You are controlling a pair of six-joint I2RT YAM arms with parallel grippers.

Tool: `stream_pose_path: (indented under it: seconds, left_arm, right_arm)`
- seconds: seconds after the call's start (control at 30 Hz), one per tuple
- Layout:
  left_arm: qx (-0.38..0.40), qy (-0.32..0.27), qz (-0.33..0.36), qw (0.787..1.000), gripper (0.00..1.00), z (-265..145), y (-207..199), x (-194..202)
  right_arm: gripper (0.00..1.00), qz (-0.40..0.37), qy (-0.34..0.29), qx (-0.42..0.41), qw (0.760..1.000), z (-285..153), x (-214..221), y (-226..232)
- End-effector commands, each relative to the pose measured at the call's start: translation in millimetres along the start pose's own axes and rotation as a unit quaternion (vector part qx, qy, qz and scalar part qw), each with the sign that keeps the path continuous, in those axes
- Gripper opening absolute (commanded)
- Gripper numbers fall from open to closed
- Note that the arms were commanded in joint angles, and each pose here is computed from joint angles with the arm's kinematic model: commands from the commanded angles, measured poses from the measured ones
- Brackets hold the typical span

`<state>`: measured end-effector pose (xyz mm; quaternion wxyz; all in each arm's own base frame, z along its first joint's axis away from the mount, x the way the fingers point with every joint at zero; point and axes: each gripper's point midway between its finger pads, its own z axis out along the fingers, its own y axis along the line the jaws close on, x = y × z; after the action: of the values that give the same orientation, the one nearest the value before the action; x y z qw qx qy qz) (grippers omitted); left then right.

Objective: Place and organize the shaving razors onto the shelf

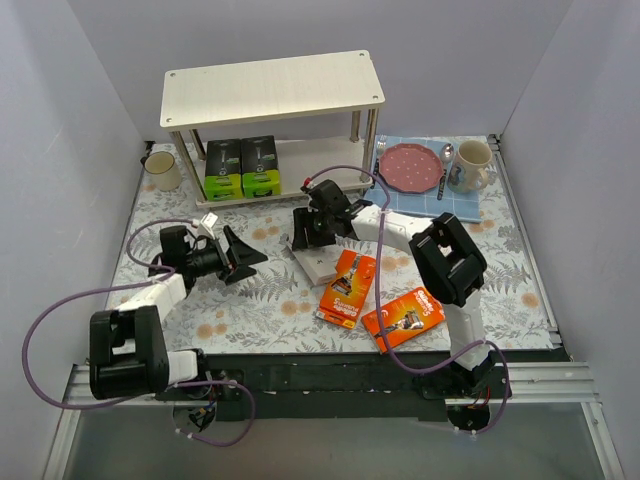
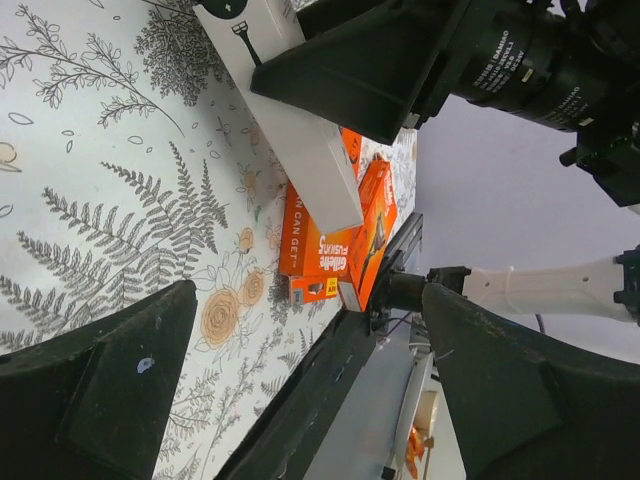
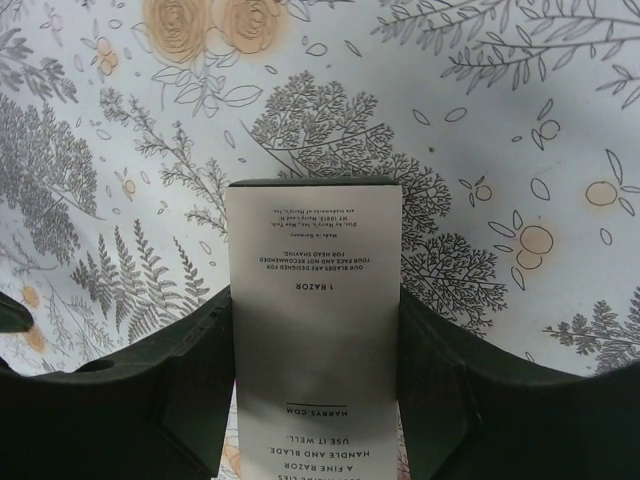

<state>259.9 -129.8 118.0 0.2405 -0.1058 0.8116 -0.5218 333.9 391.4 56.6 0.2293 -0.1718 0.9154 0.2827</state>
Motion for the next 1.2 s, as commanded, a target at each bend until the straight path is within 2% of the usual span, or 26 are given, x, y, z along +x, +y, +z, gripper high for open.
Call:
stream_pose_path:
  seconds: [0.0,0.07,0.1,0.13,0.23,0.33,0.5,0.6,0.83,1.0,1.07,1.1,1.17]
  left_arm:
    - [0.000,0.006,0.020,1.000,0.95,17.8,1.1,-9.2]
    - [-0.008,0.019,0.028,0.999,0.95,27.2,1.5,-5.5]
    - [-0.023,0.022,0.019,0.999,0.94,32.1,9.4,-4.4]
    - [-0.026,0.025,0.015,0.999,0.95,34.7,11.3,-3.9]
    - [-0.026,0.038,0.013,0.999,0.94,43.3,10.0,-0.1]
    - [-0.030,0.037,0.003,0.999,0.95,47.9,10.8,-0.2]
    - [-0.035,0.039,-0.020,0.998,0.94,57.5,10.8,1.4]
    - [-0.038,0.035,-0.023,0.998,0.95,59.8,10.1,-4.7]
    - [-0.032,0.015,0.000,0.999,0.95,55.1,-3.4,-14.3]
    - [-0.037,0.003,-0.001,0.999,0.95,42.5,-3.0,-4.5]
    - [-0.033,-0.011,0.008,0.999,0.95,35.2,-8.0,-6.4]
    - [-0.037,-0.012,0.003,0.999,0.95,32.5,-5.9,-3.8]
    - [-0.037,-0.030,0.007,0.999,0.95,23.8,-7.8,-7.6]
  right_arm:
    - [0.27,0.062,-0.019,0.007,0.998,5.7,-11.5,3.6]
    - [0.30,0.072,-0.006,0.010,0.997,14.7,-2.4,-0.4]
    - [0.38,0.072,-0.005,0.010,0.997,17.0,-1.5,-1.8]
    - [0.52,0.070,-0.002,0.008,0.998,20.1,-0.2,-1.6]
    - [0.68,0.039,-0.005,-0.009,0.999,14.4,-6.6,3.8]
    - [0.73,0.014,-0.019,-0.009,1.000,-4.4,-14.7,2.2]
    - [0.82,-0.005,0.000,0.002,1.000,-27.1,15.3,-12.6]
    - [0.97,-0.020,0.010,-0.007,1.000,-37.2,33.5,-5.0]
    - [0.98,-0.070,0.014,-0.016,0.997,-38.1,41.7,25.7]
    - [0.98,-0.077,0.045,0.047,0.995,-33.3,70.9,19.3]
    - [0.93,-0.075,0.050,0.077,0.993,-32.9,78.7,7.6]
    - [0.84,-0.074,0.049,0.085,0.992,-32.3,79.5,3.8]
    - [0.77,-0.081,0.039,0.104,0.991,-30.5,78.0,-2.7]
